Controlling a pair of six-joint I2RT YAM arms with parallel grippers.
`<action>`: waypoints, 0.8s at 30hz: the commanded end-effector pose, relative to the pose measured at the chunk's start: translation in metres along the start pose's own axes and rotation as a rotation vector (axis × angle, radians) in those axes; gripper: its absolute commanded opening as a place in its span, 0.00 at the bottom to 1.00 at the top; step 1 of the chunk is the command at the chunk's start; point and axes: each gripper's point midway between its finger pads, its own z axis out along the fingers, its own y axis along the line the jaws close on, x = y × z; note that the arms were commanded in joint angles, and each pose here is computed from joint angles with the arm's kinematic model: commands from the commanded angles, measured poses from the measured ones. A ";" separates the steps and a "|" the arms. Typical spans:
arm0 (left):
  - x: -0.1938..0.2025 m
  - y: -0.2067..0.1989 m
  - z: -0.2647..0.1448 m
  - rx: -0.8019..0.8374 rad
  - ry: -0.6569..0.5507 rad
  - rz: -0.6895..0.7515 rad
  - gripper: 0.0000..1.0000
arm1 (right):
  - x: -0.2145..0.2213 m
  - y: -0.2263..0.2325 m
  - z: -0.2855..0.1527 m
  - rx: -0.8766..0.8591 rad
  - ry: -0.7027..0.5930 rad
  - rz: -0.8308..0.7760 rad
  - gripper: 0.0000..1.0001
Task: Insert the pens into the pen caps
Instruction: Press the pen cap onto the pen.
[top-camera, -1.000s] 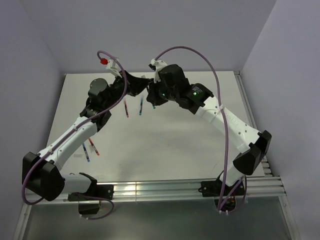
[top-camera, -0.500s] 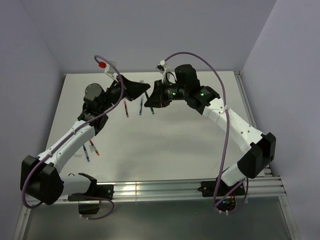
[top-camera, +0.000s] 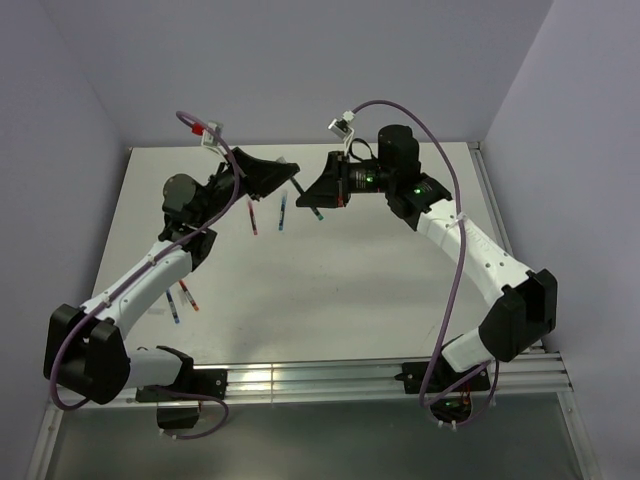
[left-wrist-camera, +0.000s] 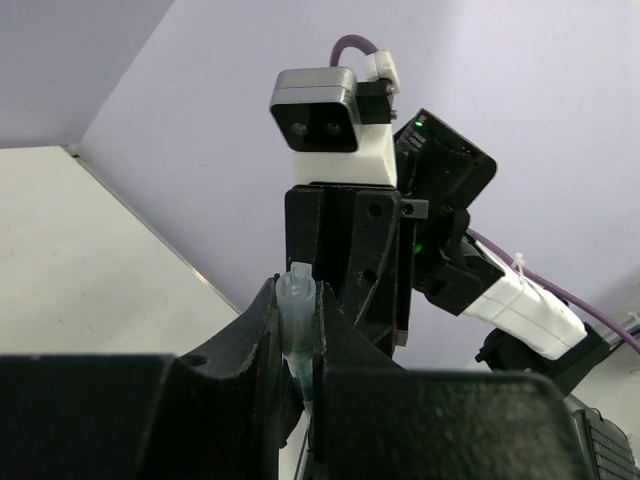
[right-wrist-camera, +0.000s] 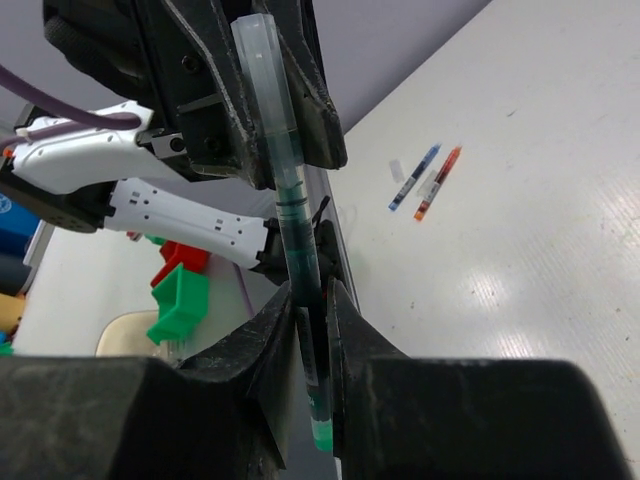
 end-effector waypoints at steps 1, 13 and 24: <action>0.075 -0.031 -0.020 0.113 0.351 -0.073 0.00 | -0.115 -0.002 -0.038 0.208 -0.420 -0.206 0.00; 0.080 -0.013 -0.001 -0.086 0.288 -0.074 0.00 | -0.129 -0.014 -0.036 0.560 -0.478 -0.298 0.00; 0.093 0.008 0.009 -0.231 0.306 -0.142 0.00 | -0.136 -0.015 -0.034 0.751 -0.495 -0.384 0.00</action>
